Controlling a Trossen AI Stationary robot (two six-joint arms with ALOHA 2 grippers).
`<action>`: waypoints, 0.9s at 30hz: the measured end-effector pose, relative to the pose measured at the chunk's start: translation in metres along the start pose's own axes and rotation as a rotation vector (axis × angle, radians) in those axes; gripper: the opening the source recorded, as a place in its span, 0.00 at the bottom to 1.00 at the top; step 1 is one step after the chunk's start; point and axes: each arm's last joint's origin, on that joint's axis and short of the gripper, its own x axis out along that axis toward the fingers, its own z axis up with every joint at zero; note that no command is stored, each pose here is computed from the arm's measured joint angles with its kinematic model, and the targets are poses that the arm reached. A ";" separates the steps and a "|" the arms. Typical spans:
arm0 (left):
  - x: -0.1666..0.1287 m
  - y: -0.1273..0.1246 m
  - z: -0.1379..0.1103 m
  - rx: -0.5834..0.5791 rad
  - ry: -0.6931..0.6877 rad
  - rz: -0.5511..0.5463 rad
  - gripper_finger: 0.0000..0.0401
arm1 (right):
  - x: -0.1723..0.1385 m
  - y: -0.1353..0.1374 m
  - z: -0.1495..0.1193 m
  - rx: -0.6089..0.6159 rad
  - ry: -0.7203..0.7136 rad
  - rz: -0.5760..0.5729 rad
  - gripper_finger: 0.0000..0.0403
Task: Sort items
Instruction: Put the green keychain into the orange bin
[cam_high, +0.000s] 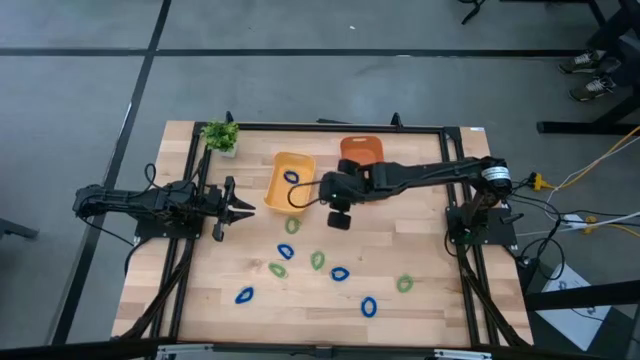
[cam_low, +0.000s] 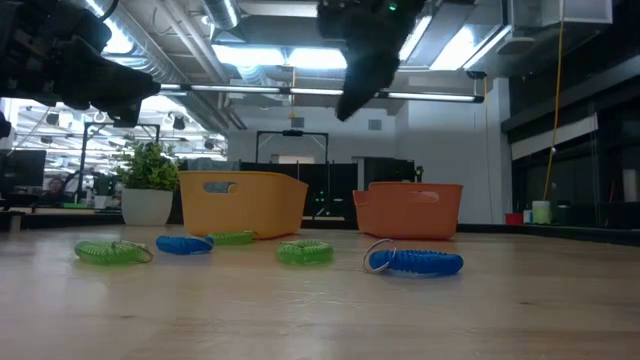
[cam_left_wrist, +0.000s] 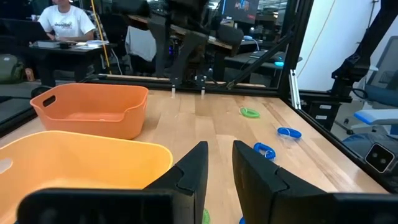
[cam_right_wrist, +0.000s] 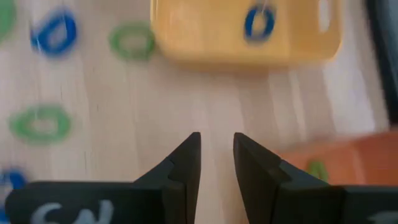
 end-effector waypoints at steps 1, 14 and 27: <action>0.000 0.000 0.000 0.000 0.000 0.000 0.17 | 0.000 0.001 -0.004 -0.010 0.041 -0.001 0.23; 0.000 0.000 0.000 0.000 0.000 0.000 0.18 | 0.009 0.028 -0.049 -0.068 0.331 0.076 0.23; 0.000 0.000 0.000 0.000 0.000 0.000 0.18 | -0.031 0.062 -0.068 -0.178 0.343 0.121 0.23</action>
